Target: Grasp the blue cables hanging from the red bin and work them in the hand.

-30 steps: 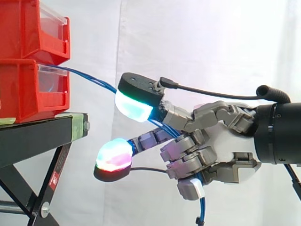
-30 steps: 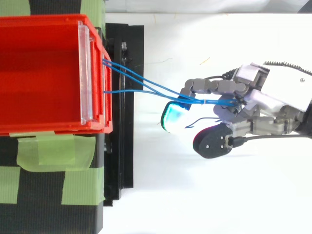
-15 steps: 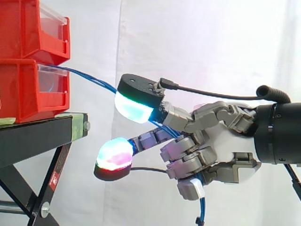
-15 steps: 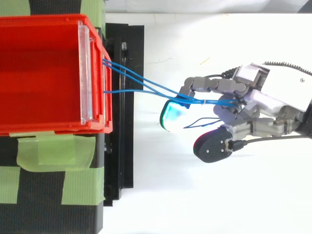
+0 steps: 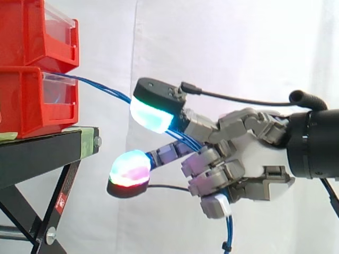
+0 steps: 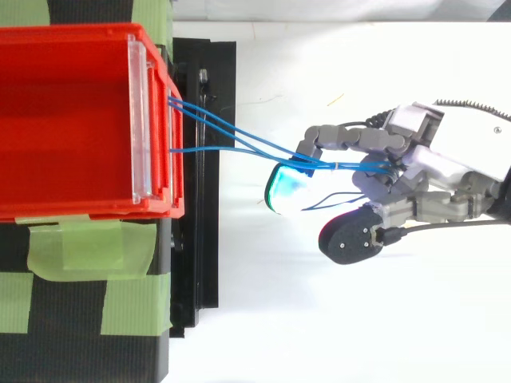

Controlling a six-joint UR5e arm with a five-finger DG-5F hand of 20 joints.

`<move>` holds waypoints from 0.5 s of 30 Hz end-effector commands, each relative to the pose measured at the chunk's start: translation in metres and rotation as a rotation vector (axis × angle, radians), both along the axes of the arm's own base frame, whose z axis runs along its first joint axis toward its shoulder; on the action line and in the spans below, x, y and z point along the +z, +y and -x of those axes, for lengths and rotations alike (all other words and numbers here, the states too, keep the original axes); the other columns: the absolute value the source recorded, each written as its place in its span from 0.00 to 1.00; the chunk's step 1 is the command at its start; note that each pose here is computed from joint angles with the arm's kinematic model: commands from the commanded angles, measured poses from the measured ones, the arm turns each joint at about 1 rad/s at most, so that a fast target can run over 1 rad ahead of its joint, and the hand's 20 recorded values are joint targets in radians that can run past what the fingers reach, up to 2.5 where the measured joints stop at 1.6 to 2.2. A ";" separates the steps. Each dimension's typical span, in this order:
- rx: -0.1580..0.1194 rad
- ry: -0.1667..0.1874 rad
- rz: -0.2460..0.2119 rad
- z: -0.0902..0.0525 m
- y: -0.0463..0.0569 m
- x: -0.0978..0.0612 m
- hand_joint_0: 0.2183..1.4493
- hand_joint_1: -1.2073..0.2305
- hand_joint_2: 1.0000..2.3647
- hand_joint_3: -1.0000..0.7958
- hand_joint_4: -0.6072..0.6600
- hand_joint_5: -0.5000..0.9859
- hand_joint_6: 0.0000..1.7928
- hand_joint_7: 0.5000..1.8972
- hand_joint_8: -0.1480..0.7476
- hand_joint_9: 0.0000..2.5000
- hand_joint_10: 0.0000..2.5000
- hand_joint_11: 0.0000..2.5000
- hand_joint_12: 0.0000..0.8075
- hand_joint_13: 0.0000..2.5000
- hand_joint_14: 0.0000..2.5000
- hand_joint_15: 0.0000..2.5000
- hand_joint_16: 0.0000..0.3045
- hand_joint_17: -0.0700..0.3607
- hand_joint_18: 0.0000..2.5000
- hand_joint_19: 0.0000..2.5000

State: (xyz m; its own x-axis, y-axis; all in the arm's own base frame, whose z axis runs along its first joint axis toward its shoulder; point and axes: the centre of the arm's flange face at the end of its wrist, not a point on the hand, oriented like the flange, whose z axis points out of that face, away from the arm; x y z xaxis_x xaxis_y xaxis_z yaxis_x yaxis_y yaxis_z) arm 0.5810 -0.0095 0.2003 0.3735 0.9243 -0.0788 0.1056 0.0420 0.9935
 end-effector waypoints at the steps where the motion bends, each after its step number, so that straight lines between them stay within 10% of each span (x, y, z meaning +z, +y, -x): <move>1: -0.008 -0.035 -0.038 -0.012 0.000 0.021 0.48 0.39 0.00 0.01 0.65 0.47 0.06 0.58 0.73 0.77 1.00 1.00 0.87 0.83 1.00 0.83 0.69 0.53 0.97 0.31; 10: -0.047 0.056 -0.008 -0.033 -0.011 0.074 0.48 0.41 0.00 0.01 0.67 0.46 0.11 0.57 0.73 0.77 1.00 1.00 0.87 0.83 1.00 0.83 0.69 0.53 0.97 0.31; 15: -0.061 0.149 0.013 -0.025 -0.022 0.076 0.48 0.41 0.00 0.02 0.67 0.46 0.15 0.56 0.73 0.77 1.00 1.00 0.87 0.83 1.00 0.83 0.69 0.53 0.97 0.31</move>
State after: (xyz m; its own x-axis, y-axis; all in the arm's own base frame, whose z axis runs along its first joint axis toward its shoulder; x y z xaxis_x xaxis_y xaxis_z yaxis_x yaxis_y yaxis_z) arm 0.6150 -0.0246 0.2762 0.4176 0.9041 -0.0908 0.1636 0.0235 0.9863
